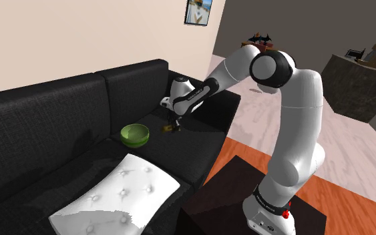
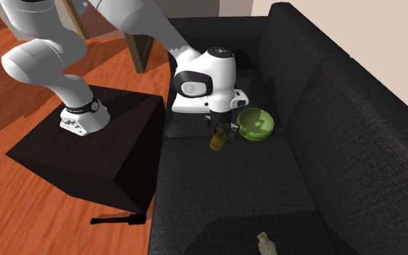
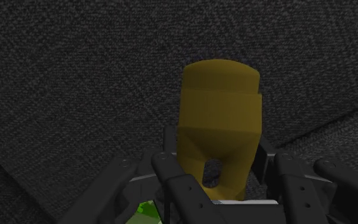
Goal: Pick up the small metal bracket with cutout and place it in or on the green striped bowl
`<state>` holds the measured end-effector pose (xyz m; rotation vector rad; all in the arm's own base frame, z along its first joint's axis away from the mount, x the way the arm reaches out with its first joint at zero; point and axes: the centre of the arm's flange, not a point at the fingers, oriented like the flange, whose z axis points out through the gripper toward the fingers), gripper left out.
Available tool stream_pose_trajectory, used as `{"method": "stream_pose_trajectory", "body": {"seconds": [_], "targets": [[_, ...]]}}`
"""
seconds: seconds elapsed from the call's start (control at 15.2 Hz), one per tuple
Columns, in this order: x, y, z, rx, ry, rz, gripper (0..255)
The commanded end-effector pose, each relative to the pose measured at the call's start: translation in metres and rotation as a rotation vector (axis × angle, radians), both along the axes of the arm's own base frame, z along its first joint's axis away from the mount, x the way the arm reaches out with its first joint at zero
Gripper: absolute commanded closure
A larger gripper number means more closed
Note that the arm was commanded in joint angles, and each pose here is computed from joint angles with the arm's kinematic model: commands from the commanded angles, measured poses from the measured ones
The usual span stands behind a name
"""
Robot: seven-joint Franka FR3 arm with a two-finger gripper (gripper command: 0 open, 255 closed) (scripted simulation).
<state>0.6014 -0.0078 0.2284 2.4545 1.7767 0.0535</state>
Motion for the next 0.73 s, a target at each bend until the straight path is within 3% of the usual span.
{"method": "stream_pose_trajectory", "body": {"seconds": [0.0,0.53,0.66], "targets": [[0.000,-0.001,0.010,0.000,0.000,0.000,255],[0.000,-0.001,0.049,0.000,0.000,0.000,255],[0.016,0.020,0.050,0.000,0.000,0.000,255]]}}
